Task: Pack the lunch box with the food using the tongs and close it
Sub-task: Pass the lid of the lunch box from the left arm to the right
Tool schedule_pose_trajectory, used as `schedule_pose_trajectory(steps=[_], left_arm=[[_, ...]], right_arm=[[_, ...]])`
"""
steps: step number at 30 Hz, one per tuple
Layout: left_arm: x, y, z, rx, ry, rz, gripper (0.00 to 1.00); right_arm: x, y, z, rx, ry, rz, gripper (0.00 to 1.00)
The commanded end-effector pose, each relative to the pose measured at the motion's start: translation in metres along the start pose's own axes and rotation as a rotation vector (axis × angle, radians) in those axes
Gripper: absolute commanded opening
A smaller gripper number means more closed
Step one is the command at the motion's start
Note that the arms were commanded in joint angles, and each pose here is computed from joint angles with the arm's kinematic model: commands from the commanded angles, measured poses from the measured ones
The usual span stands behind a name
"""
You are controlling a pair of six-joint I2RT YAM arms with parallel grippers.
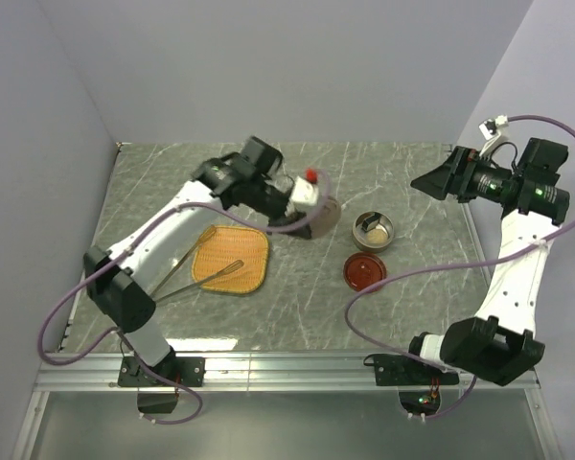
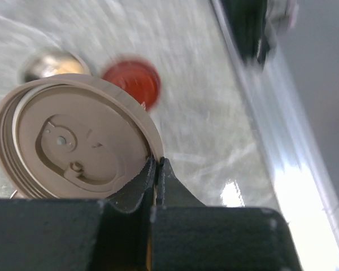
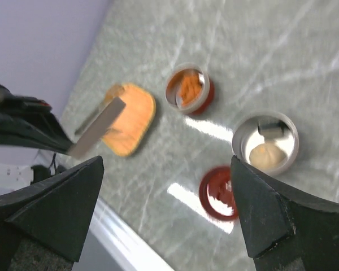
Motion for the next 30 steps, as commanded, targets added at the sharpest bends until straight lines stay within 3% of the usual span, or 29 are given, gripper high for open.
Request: schedule_pose_trajectory(steps=[1,3,4,7,18,22,24,30], left_arm=[[-0.023,0.051,0.078,-0.312,0.123,-0.053,0.0],[-0.014,0.075,0.1,-0.427,0.042,0.025,0.0],[-0.017,0.084,0.11,-0.477,0.119,0.019,0.0],[-0.028,0.111,0.13,-0.62,0.144,0.023,0.0],[-0.04,0.141,0.153,-0.832,0.313,0.004,0.0],[-0.026,0.151,0.161,-0.929,0.464,0.027,0.0],[-0.013,0.151,0.159,-0.943,0.594,0.046,0.0],[0.014,0.155,0.163,-0.999,0.797,0.095,0.0]], right_arm=[[0.036,0.012,0.033,-0.147,0.117,0.104,1.0],[0.046,0.01,0.027,-0.157,0.078,0.177,0.99],[0.056,0.015,0.033,-0.198,0.149,0.196,0.99],[0.075,0.014,0.025,-0.21,0.144,0.24,0.98],[0.139,0.014,0.018,-0.352,0.417,0.242,0.96],[0.142,0.007,0.023,-0.434,0.45,0.188,0.95],[0.143,0.005,0.026,-0.466,0.452,0.166,0.94],[0.152,-0.01,0.035,-0.522,0.436,0.16,0.91]])
Point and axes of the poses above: each gripper's point midway between its finger pads, its own y axis back along the fingers, its own x axis along the line the jaws close on, z = x × y, the point moved 3 cm from there along y, back along the fingers
